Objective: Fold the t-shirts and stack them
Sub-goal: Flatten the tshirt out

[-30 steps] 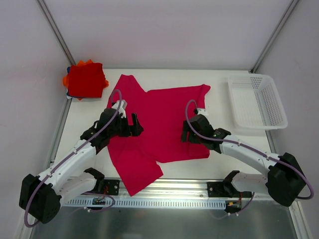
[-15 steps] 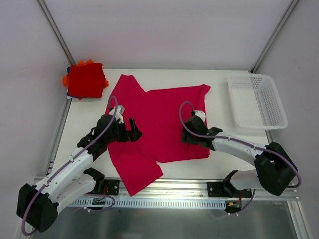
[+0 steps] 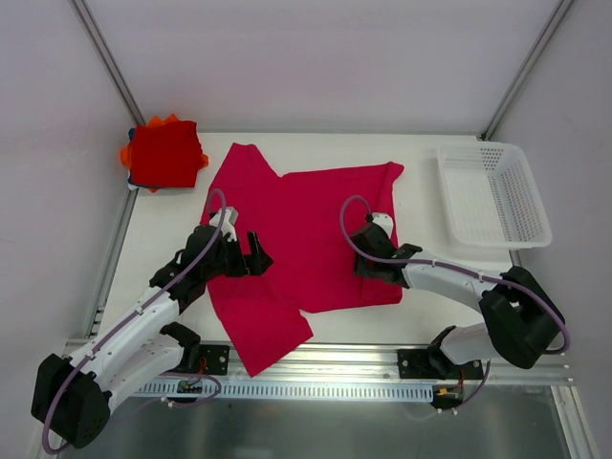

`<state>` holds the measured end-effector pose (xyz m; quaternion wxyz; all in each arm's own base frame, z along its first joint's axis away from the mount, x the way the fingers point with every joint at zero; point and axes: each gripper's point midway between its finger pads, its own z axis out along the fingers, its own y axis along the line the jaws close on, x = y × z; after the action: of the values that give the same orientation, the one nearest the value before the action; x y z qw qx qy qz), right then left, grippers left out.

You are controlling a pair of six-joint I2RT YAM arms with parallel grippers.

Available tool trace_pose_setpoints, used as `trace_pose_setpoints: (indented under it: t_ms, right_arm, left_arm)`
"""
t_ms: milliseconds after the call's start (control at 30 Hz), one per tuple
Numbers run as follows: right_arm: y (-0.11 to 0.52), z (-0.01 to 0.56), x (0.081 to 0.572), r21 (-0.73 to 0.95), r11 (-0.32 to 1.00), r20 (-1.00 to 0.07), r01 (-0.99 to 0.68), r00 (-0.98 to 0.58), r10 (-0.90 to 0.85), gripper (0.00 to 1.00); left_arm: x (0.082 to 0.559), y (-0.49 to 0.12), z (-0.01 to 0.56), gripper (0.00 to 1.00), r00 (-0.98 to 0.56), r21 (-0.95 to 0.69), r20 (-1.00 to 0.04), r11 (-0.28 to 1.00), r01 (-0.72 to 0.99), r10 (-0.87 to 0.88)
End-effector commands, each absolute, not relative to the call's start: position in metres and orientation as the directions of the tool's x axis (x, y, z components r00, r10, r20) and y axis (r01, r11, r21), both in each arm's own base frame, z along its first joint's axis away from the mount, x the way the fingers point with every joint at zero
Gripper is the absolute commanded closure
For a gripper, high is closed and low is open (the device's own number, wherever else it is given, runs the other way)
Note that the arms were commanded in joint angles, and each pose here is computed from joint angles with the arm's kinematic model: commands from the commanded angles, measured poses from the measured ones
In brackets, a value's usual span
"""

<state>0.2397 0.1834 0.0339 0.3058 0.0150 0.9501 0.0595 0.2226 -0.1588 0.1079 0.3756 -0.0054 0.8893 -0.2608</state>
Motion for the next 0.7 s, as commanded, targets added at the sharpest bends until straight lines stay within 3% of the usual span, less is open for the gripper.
trace_pose_setpoints:
  t_ms: [0,167,300,533,667]
  right_arm:
    - [0.1862,0.0377,0.2474,0.126,0.992,-0.607,0.003,-0.791,0.079,0.67]
    - [0.1856,0.0349,0.2468,0.117,0.993,-0.602,-0.002,-0.796,0.069,0.81]
    - [0.1848,0.0327,0.2462,0.111,0.994,-0.599,0.000,-0.798,0.067,0.85]
    - [0.1823,0.0317,0.2454,0.102,0.995,-0.597,0.007,-0.799,0.067,0.86]
    - [0.1786,0.0320,0.2441,0.089,0.996,-0.596,0.015,-0.800,0.065,0.80]
  left_arm:
    - [0.2259,-0.1638,0.1161,0.01,-0.699,-0.490,-0.680,0.846,0.209,-0.221]
    - [0.2259,-0.1641,0.1165,0.01,-0.700,-0.491,-0.680,0.845,0.212,-0.220]
    - [0.2251,-0.1643,0.1164,0.01,-0.701,-0.493,-0.679,0.844,0.214,-0.219]
    - [0.2238,-0.1649,0.1176,0.01,-0.699,-0.498,-0.680,0.839,0.219,-0.221]
    - [0.2240,-0.1647,0.1164,0.01,-0.700,-0.497,-0.679,0.840,0.217,-0.221]
